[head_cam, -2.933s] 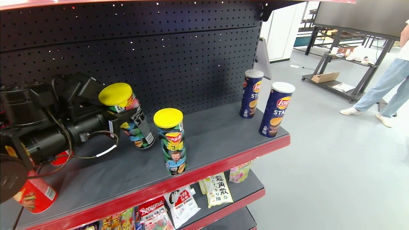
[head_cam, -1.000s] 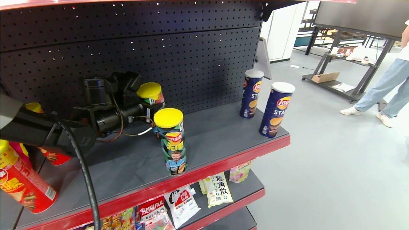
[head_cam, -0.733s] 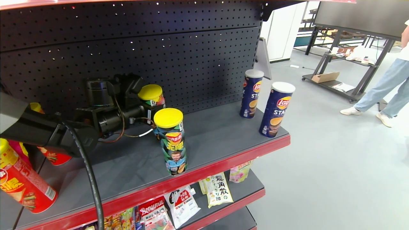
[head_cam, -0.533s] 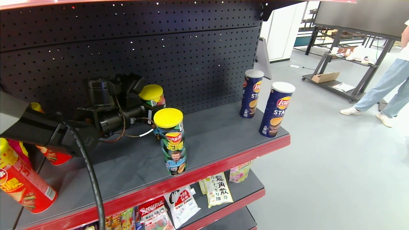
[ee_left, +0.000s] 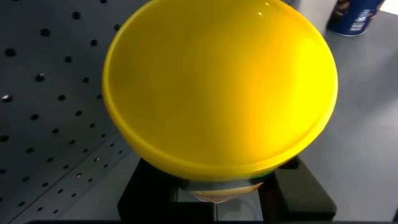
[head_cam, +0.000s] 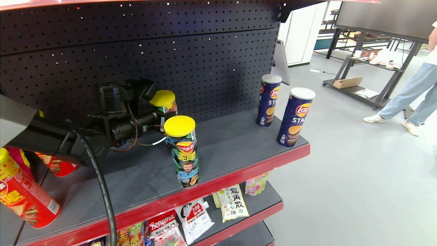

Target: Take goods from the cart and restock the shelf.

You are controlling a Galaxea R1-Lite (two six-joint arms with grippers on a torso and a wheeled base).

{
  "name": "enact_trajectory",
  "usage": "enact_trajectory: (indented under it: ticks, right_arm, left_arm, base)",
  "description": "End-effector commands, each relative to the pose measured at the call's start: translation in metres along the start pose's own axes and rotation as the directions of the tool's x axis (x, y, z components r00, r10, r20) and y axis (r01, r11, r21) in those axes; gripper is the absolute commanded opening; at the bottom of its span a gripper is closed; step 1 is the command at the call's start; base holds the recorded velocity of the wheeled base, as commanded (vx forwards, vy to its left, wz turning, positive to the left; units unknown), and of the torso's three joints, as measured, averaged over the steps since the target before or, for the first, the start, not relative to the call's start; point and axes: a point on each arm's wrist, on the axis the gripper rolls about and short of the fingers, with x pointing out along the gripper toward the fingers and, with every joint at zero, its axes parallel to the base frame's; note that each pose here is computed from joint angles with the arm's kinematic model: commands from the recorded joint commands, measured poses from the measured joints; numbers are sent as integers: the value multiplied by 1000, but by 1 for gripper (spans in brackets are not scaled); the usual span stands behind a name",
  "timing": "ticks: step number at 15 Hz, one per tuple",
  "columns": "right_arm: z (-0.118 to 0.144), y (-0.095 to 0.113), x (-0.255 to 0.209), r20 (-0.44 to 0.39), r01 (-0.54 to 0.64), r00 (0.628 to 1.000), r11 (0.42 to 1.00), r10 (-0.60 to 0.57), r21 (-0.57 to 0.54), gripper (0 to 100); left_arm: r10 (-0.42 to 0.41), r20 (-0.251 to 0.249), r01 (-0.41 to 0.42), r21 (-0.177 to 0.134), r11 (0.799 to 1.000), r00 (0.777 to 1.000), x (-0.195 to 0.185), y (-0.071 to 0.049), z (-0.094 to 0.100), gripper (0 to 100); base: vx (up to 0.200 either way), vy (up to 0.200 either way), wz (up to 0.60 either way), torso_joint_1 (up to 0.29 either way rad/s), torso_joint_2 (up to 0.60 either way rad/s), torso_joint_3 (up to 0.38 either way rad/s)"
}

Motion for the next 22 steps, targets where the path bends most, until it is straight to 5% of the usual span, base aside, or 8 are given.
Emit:
enact_trajectory:
  ticks: [1, 8, 9, 22]
  right_arm:
    - [0, 0, 0, 0, -1, 1000, 1000, 1, 0, 100]
    - [0, 0, 0, 0, -1, 1000, 1000, 1, 0, 100]
    - [0, 0, 0, 0, -1, 1000, 1000, 1, 0, 100]
    - [0, 0, 0, 0, -1, 1000, 1000, 1, 0, 100]
  left_arm:
    - [-5, 2, 5, 2, 1000, 1000, 1, -2, 1, 0]
    - [10, -13, -11, -20, 1000, 1000, 3, -4, -3, 0]
    - [10, -13, -11, -22, 1000, 1000, 3, -4, -3, 100]
    - [53, -57, -54, -27, 998, 997, -36, 6, -11, 100]
  base:
    - [0, 0, 0, 0, 0, 0]
    - [0, 0, 0, 0, 0, 0]
    - [0, 0, 0, 0, 0, 0]
    - [0, 0, 0, 0, 0, 0]
